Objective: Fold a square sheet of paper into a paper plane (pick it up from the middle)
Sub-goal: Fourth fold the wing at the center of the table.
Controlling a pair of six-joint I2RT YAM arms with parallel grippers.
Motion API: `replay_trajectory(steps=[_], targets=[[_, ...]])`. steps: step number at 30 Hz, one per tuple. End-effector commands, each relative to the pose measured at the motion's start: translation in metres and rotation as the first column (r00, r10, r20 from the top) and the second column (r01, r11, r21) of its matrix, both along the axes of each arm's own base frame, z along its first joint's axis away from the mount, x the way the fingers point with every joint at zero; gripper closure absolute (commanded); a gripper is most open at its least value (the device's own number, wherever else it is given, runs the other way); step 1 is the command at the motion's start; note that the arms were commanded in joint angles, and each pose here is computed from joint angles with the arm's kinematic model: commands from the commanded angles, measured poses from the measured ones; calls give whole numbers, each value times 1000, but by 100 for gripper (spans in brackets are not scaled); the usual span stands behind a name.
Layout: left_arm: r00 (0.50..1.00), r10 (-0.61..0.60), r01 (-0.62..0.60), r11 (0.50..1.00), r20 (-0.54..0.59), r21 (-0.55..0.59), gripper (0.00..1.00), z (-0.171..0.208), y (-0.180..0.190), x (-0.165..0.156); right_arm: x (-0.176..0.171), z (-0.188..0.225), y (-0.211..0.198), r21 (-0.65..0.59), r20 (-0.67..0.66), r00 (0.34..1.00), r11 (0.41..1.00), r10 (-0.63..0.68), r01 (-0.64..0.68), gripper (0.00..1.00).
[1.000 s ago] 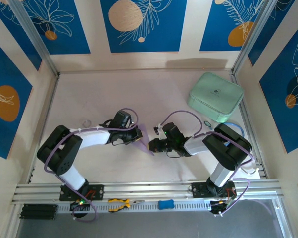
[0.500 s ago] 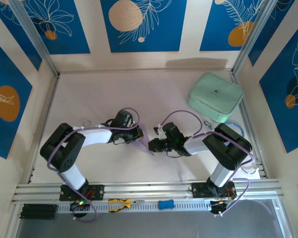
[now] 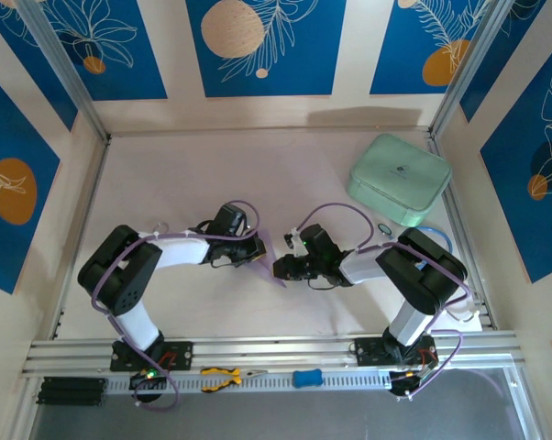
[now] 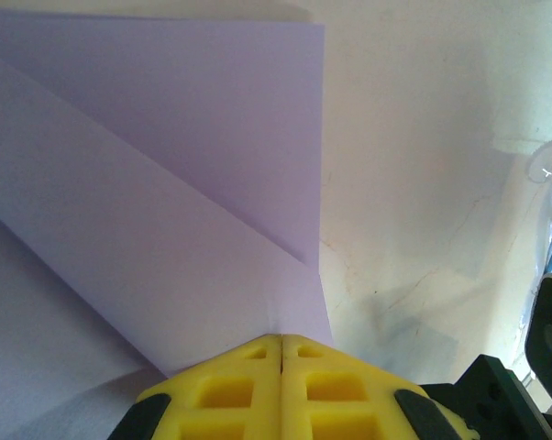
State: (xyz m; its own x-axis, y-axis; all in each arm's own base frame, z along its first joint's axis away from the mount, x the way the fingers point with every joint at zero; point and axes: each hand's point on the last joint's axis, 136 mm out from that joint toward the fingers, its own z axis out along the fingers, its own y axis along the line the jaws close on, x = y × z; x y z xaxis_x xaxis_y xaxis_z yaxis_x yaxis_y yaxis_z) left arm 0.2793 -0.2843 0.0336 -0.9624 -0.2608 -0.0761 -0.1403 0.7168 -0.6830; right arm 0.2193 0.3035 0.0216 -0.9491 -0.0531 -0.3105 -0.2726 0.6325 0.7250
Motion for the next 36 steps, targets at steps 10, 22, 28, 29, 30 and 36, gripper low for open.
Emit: replay_trajectory(steps=[10,22,28,29,30,36], targets=[[999,-35,35,999,10,-34,98,1,-13,2,-10,-14,-6,-48,-85,996,999,-1,-3,92],[999,-45,45,998,4,-37,98,-3,-15,2,-14,-22,-10,-82,-120,993,997,-10,0,95],[999,-51,51,998,-1,-37,98,-6,-16,1,-16,-27,-11,-92,-136,991,996,-17,4,95],[999,-51,51,998,-1,-36,98,-6,-16,1,-16,-28,-12,-94,-140,990,996,-18,5,95],[999,-51,50,998,-6,-33,98,-8,-16,1,-16,-28,-12,-96,-141,990,995,-19,5,95],[998,-60,60,998,-7,-33,98,-10,-17,1,-17,-30,-13,-105,-148,989,994,-17,2,95]])
